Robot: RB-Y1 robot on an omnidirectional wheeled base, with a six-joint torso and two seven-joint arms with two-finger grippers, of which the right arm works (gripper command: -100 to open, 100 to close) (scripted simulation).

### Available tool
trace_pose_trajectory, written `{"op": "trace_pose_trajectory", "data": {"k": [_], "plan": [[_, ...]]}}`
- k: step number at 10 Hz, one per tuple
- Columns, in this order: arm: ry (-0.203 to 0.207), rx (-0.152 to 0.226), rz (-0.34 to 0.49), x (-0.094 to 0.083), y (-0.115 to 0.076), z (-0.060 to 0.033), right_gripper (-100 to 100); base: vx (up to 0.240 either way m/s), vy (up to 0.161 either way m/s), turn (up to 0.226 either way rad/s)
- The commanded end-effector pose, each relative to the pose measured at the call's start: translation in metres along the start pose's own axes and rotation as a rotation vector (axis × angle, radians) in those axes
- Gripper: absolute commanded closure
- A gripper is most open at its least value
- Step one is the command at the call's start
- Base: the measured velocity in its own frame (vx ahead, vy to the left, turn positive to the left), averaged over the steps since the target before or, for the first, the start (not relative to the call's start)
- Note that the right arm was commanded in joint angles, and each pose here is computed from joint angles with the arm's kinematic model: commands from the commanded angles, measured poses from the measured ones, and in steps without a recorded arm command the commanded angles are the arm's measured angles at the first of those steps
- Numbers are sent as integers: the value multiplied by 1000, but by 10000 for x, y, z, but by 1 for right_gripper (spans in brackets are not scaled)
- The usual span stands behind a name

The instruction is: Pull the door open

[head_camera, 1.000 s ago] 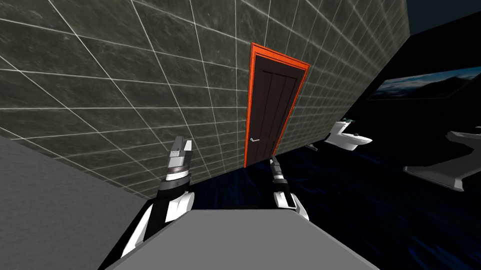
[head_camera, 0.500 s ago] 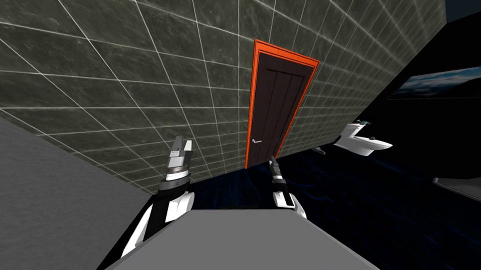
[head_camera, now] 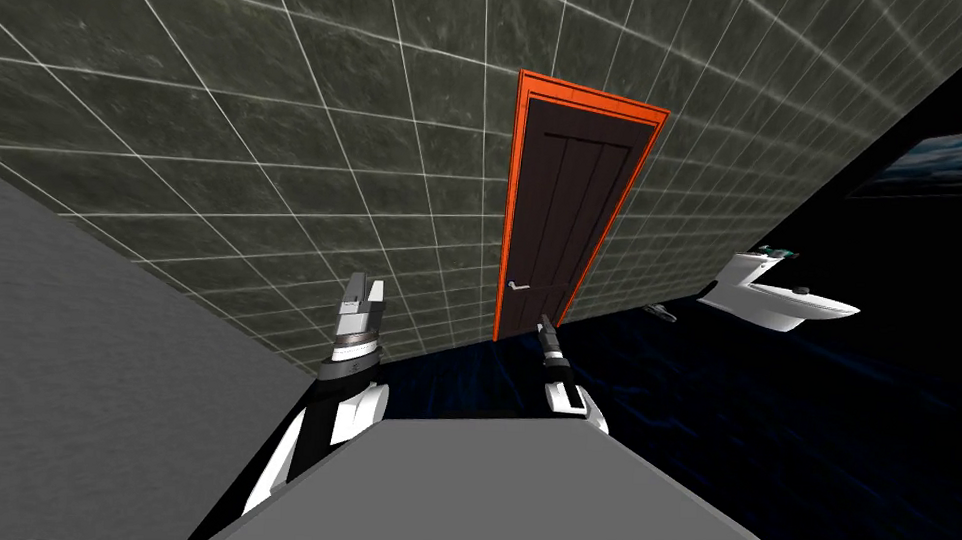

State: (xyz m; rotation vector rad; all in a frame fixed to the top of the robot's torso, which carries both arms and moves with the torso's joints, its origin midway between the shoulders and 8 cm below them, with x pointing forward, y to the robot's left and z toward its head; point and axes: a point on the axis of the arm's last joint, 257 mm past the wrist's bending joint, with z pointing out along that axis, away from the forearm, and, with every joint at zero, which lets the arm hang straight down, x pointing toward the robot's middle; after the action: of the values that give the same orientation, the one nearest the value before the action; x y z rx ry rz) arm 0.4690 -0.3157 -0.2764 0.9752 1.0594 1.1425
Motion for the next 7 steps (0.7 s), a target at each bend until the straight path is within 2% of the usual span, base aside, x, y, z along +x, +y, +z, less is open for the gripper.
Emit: {"op": "trace_pose_trajectory", "data": {"k": [1, 2, 4, 7], "plan": [[-1, 16, 10, 3, -102, -12, -100, 57, -83, 148], [-2, 20, 16, 0, -139, -1, -100, 67, -89, 159], [-3, 35, 22, -4, -218, -10, -100, 40, -52, 60], [-7, 63, 38, -14, -380, -12, -100, 59, -79, 143]]}}
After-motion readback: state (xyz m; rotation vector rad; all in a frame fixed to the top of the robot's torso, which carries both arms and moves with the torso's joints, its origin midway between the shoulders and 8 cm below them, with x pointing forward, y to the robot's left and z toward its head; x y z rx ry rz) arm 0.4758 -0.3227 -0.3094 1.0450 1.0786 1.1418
